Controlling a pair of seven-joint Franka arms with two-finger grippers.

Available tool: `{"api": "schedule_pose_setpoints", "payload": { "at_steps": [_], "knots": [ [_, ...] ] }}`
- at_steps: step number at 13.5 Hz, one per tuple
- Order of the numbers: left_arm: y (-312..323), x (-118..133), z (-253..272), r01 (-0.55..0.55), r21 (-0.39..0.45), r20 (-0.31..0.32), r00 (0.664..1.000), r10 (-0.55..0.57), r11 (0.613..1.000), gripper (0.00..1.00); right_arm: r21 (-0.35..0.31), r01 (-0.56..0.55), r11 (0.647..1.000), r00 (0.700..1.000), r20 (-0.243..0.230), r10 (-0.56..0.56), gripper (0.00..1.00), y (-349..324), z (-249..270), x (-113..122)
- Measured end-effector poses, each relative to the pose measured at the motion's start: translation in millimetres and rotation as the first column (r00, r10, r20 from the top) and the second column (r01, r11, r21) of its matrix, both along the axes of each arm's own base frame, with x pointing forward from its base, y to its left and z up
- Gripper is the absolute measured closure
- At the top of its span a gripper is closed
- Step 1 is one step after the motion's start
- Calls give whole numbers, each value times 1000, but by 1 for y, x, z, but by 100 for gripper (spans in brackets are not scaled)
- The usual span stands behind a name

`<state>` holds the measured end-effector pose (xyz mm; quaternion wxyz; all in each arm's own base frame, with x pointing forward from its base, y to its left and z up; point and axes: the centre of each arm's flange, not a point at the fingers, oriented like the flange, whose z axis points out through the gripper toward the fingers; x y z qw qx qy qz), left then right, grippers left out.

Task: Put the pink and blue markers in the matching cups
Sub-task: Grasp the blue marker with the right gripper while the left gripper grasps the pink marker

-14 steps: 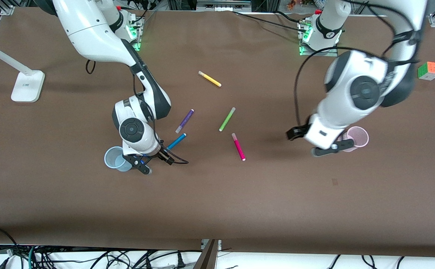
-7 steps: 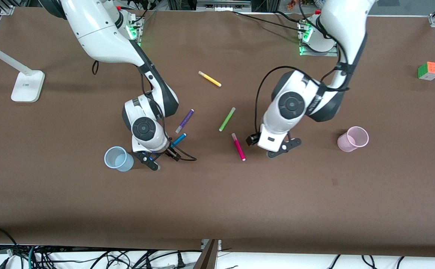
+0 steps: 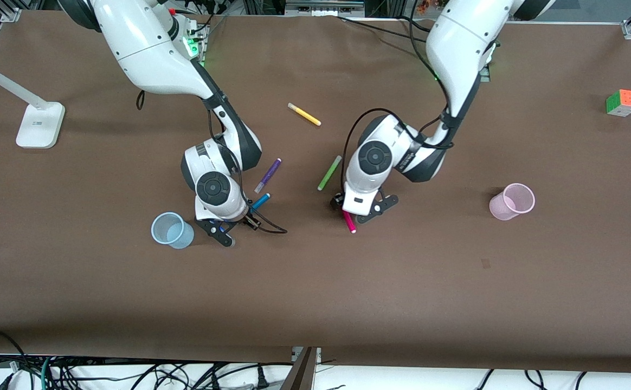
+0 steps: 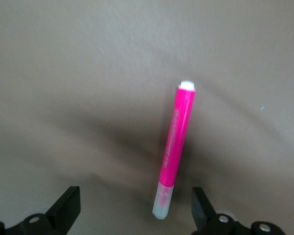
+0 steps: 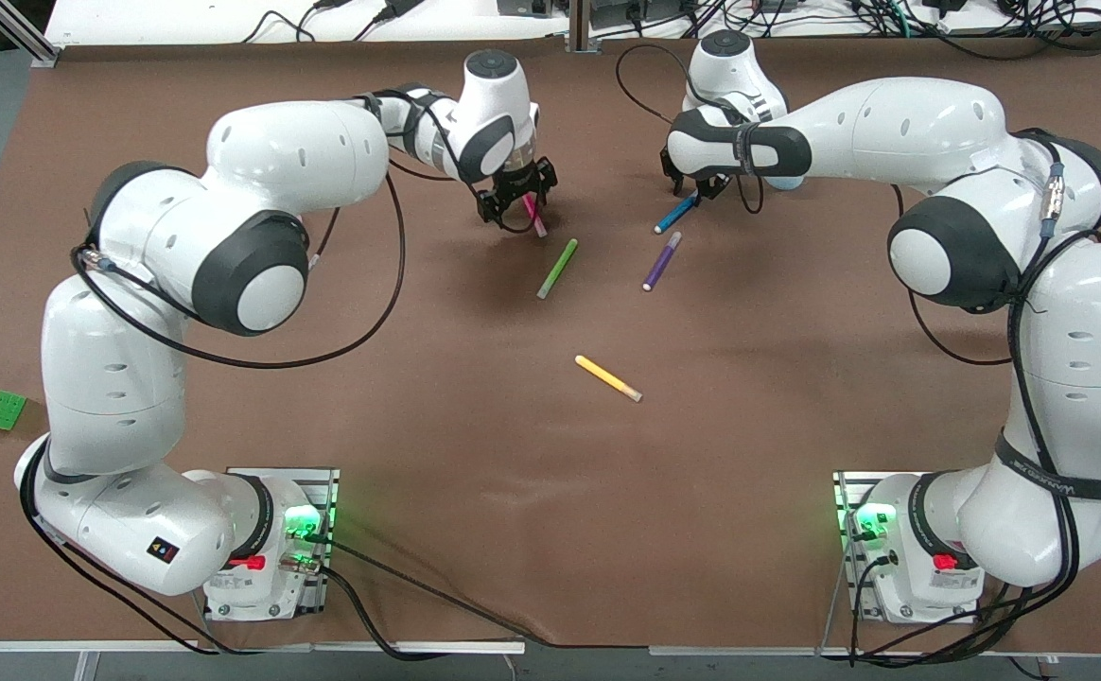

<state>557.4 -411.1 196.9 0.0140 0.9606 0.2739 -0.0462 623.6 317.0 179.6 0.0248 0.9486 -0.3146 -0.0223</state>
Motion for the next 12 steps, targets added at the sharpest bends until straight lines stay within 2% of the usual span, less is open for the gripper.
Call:
{"api": "schedule_pose_setpoints", "payload": {
  "at_steps": [2, 3, 4, 5, 6, 7, 12],
  "knots": [
    [-12, -6, -10, 17, 32, 15, 1000, -17, 999, 0, 0, 0, 1000, 1000, 0, 0, 81, 0, 0, 0],
    [-17, -7, -14, 21, 47, 24, 999, -23, 999, 0, 0, 0, 1000, 1000, 0, 0, 83, 0, 0, 0],
    [-18, -7, -20, 27, 60, 30, 999, -29, 998, 5, 0, 0, 1000, 1000, 0, 0, 83, 0, 0, 0],
    [-18, -6, -23, 30, 67, 37, 999, -32, 997, 15, 0, 0, 1000, 1000, 0, 0, 83, 0, 1, 0],
    [-18, -4, -26, 30, 66, 42, 999, -32, 997, 16, -2, -1, 1000, 1000, -1, 1, 83, -1, 2, 1],
    [-18, -2, -27, 29, 64, 50, 998, -33, 998, 21, -6, -10, 1000, 1000, -3, 10, 83, -5, 5, 4],
    [-21, 2, -23, 39, 48, 89, 995, -43, 998, 74, -23, -138, 990, 988, -72, 136, 83, -55, 92, 37]
  ]
}}
